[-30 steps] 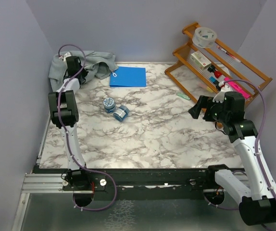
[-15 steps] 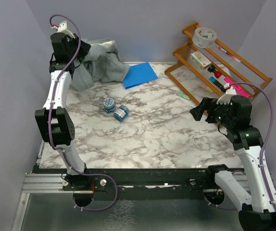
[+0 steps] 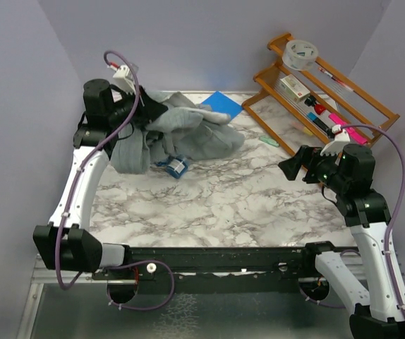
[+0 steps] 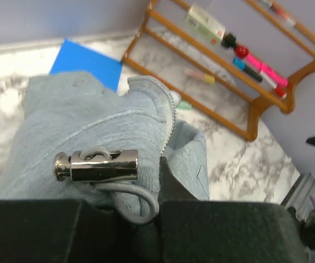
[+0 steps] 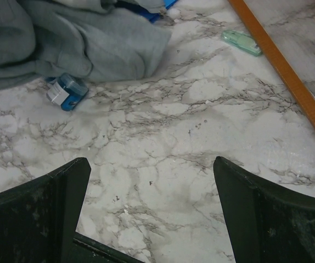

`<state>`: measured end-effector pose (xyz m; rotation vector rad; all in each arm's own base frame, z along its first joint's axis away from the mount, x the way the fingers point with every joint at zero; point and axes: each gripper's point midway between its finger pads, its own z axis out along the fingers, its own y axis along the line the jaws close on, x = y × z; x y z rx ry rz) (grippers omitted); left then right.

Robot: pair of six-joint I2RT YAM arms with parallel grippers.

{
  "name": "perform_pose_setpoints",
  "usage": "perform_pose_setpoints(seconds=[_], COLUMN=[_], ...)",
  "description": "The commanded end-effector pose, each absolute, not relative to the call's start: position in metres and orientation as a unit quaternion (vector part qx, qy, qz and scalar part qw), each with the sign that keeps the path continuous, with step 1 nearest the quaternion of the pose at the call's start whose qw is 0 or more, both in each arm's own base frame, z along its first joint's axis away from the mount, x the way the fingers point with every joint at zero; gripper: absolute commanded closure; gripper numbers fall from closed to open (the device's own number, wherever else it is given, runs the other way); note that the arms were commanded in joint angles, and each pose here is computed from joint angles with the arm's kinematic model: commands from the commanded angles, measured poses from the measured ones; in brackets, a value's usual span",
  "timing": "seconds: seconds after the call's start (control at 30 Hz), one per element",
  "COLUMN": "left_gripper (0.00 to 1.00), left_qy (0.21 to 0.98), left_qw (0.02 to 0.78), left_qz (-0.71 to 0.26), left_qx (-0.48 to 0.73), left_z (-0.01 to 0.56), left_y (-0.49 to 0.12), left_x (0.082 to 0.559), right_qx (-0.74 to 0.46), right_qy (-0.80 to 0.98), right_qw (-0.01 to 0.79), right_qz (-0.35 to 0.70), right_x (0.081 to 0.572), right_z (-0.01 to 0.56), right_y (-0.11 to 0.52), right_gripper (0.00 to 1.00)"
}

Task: Zip up the jacket
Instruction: Flatten out the jacket at the center of the board.

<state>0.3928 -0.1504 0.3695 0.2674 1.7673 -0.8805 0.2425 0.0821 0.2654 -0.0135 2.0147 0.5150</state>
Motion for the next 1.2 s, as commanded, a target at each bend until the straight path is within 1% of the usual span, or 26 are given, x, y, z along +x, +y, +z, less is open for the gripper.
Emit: perform_pose_setpoints(seconds=[0.0, 0.03, 0.07, 0.1, 0.13, 0.2, 0.23, 0.3, 0.33, 0.47, 0.53, 0.63, 0.7, 0.87, 1.0, 1.17], left_gripper=[1.0, 1.0, 0.84, 0.63, 0.47, 0.3, 0.18, 0.04, 0.01, 0.01, 0.01, 0.01, 0.01, 0.01, 0.01, 0.01], left_qy=[0.766, 0.773, 0.781, 0.787, 0.793, 0.8, 0.802, 0.803, 0.804, 0.81, 0.811, 0.813, 0.812, 0.806, 0.782, 0.731], left_qw=[0.537, 0.542, 0.546, 0.553, 0.556, 0.563, 0.564, 0.565, 0.564, 0.546, 0.535, 0.517, 0.512, 0.487, 0.47, 0.503], left_qz=[-0.329, -0.309, -0.288, -0.264, -0.245, -0.208, -0.193, -0.174, -0.167, -0.131, -0.131, -0.143, -0.138, -0.109, -0.079, -0.05], left_qx=[0.132, 0.115, 0.094, 0.069, 0.046, 0.0, -0.025, -0.072, -0.092, -0.167, -0.198, -0.227, -0.244, -0.317, -0.402, -0.459], left_z=[0.34, 0.333, 0.327, 0.323, 0.318, 0.311, 0.306, 0.299, 0.296, 0.276, 0.265, 0.249, 0.24, 0.223, 0.217, 0.238], left_y=[-0.137, -0.129, -0.121, -0.11, -0.1, -0.081, -0.073, -0.06, -0.055, -0.034, -0.031, -0.032, -0.029, -0.012, 0.007, 0.033], left_x=[0.347, 0.342, 0.337, 0.334, 0.33, 0.323, 0.32, 0.315, 0.312, 0.307, 0.305, 0.302, 0.298, 0.274, 0.244, 0.213], right_qx=[-0.005, -0.003, 0.0, 0.002, 0.004, 0.005, 0.004, 0.004, 0.003, -0.023, -0.036, -0.069, -0.104, -0.208, -0.363, -0.48], right_qy=[0.845, 0.846, 0.847, 0.849, 0.85, 0.851, 0.852, 0.856, 0.859, 0.858, 0.856, 0.861, 0.864, 0.844, 0.772, 0.693], right_qw=[0.481, 0.478, 0.474, 0.47, 0.467, 0.46, 0.456, 0.443, 0.435, 0.409, 0.405, 0.396, 0.395, 0.391, 0.425, 0.448], right_qz=[0.235, 0.238, 0.24, 0.242, 0.246, 0.253, 0.257, 0.266, 0.271, 0.309, 0.319, 0.311, 0.294, 0.302, 0.304, 0.296], right_x=[0.232, 0.232, 0.232, 0.232, 0.232, 0.233, 0.233, 0.235, 0.236, 0.242, 0.252, 0.271, 0.284, 0.303, 0.301, 0.297], right_z=[0.253, 0.251, 0.249, 0.246, 0.244, 0.241, 0.238, 0.232, 0.229, 0.223, 0.224, 0.226, 0.23, 0.235, 0.241, 0.245], right_y=[0.089, 0.09, 0.091, 0.091, 0.092, 0.095, 0.096, 0.1, 0.102, 0.118, 0.123, 0.135, 0.153, 0.229, 0.3, 0.374], right_gripper=[0.0, 0.0, 0.0, 0.0, 0.0, 0.0, 0.0, 0.0, 0.0, 0.0, 0.0, 0.0, 0.0, 0.0, 0.0, 0.0])
